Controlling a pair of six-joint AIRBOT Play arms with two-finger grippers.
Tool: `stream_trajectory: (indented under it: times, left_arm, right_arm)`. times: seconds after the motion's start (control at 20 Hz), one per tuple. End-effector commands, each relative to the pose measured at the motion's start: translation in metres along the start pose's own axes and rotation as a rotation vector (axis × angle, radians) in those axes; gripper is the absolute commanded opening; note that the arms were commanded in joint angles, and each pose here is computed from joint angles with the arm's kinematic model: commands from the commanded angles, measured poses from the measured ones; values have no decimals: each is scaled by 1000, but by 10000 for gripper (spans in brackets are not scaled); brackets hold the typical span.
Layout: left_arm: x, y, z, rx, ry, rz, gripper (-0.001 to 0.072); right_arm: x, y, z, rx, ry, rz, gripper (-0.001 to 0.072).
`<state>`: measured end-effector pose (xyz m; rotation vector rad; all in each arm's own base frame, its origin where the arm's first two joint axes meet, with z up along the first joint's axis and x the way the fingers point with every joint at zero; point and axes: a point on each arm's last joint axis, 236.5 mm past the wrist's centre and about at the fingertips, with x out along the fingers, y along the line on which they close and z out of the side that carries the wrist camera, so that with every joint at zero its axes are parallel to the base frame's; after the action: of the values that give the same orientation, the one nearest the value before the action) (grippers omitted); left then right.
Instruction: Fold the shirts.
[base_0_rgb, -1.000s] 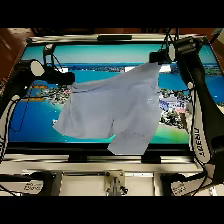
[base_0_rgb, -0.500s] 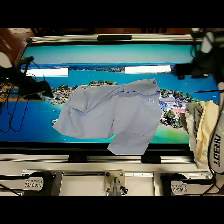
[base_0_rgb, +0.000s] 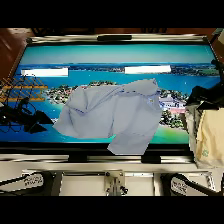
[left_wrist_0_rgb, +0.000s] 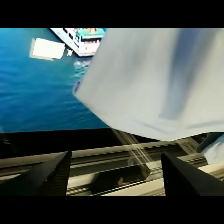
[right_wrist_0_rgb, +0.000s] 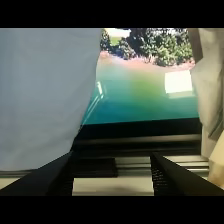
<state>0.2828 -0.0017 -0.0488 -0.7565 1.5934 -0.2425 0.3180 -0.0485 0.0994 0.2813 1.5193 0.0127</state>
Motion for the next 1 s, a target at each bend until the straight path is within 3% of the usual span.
stream_trajectory:
  times: [0.0,0.25,0.45,0.6,0.7,0.85,0.95]
  left_arm:
    - [17,10,3,-8,-31,-65,573]
    - [33,21,14,-29,-30,-62,563]
    - [41,5,29,-5,-72,-113,448]
    - [47,-1,31,23,-75,-103,448]
    - [47,-1,32,22,-77,-104,341]
    - [47,-2,29,26,-69,-108,289]
    - [47,-4,25,28,-51,-116,106]
  right_arm:
    - [16,2,-13,17,29,44,575]
    - [19,7,-13,19,30,71,575]
    - [20,6,-6,28,2,65,575]
    - [41,0,-17,43,56,58,576]
    - [71,6,-42,50,162,110,576]
    - [117,26,-72,98,258,233,576]
    - [143,39,-81,145,265,302,577]
